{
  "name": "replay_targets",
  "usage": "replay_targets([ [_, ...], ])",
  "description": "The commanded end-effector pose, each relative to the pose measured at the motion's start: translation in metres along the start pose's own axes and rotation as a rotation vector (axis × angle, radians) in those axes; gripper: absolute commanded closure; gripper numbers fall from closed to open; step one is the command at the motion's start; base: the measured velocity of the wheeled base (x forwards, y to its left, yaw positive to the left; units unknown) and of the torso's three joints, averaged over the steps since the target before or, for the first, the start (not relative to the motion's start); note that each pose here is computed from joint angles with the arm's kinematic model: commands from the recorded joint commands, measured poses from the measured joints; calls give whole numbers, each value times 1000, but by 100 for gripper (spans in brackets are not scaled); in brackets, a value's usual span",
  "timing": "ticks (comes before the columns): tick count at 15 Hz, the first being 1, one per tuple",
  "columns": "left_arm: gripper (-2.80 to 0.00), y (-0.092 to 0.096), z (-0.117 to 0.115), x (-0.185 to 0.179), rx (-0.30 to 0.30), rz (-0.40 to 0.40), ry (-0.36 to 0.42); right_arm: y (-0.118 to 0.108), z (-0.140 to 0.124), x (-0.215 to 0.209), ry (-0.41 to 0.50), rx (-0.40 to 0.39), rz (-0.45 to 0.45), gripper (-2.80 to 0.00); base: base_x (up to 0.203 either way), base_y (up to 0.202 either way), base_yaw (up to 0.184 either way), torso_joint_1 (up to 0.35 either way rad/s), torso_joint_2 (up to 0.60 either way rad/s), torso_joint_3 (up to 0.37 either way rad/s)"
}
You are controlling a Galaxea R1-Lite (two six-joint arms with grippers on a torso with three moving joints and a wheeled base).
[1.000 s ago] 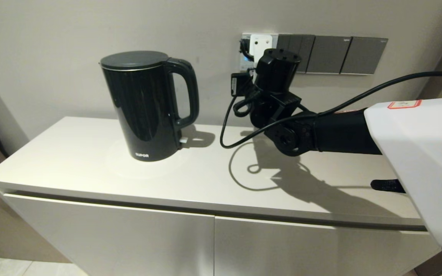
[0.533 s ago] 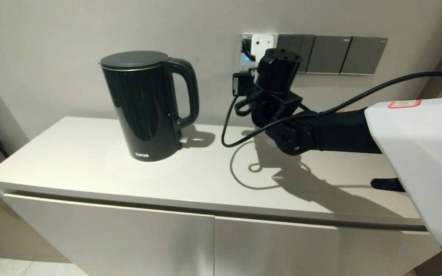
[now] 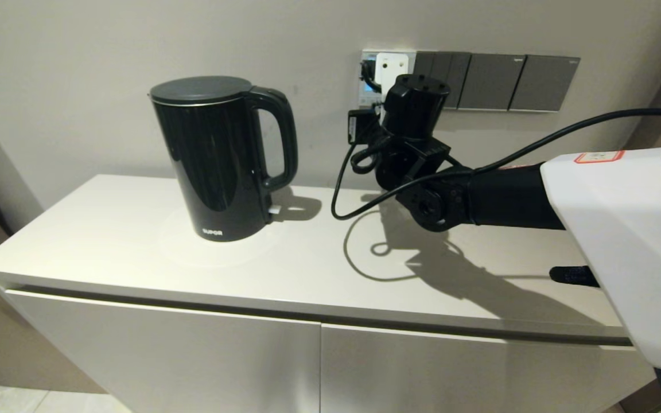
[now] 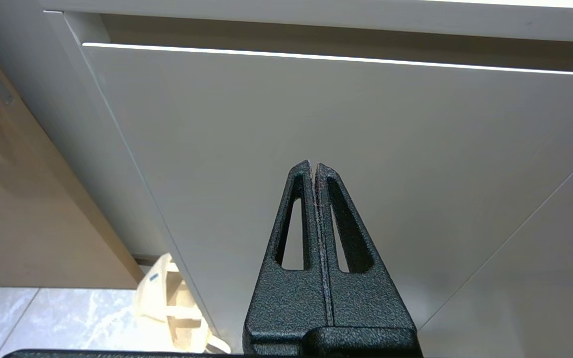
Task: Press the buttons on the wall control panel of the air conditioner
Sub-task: Press the temperature increase button
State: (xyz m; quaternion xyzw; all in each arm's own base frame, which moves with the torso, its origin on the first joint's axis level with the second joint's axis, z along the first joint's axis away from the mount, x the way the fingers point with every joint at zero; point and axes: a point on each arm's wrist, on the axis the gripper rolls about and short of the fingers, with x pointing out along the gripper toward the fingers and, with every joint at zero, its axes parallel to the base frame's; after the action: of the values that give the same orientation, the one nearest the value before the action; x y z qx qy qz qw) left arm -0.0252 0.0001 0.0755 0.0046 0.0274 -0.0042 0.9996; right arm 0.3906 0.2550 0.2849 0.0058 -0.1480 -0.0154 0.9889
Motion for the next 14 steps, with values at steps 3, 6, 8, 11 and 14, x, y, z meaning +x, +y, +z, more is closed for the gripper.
replay_targets([
  [3, 0, 0, 0, 0, 0, 0, 0, -1, -1, 2, -5, 2, -9, 0, 0, 0, 0, 0, 0, 0],
  [6, 0, 0, 0, 0, 0, 0, 0, -2, 1, 2, -8, 2, -9, 0, 0, 0, 0, 0, 0, 0],
  [8, 0, 0, 0, 0, 0, 0, 0, -1, -1, 2, -4, 0, -8, 0, 0, 0, 0, 0, 0, 0],
  [11, 0, 0, 0, 0, 0, 0, -1, -1, -1, 2, -3, -1, -8, 0, 0, 0, 0, 0, 0, 0],
  [14, 0, 0, 0, 0, 0, 0, 0, -2, 0, -1, -1, 0, -7, 0, 0, 0, 0, 0, 0, 0],
])
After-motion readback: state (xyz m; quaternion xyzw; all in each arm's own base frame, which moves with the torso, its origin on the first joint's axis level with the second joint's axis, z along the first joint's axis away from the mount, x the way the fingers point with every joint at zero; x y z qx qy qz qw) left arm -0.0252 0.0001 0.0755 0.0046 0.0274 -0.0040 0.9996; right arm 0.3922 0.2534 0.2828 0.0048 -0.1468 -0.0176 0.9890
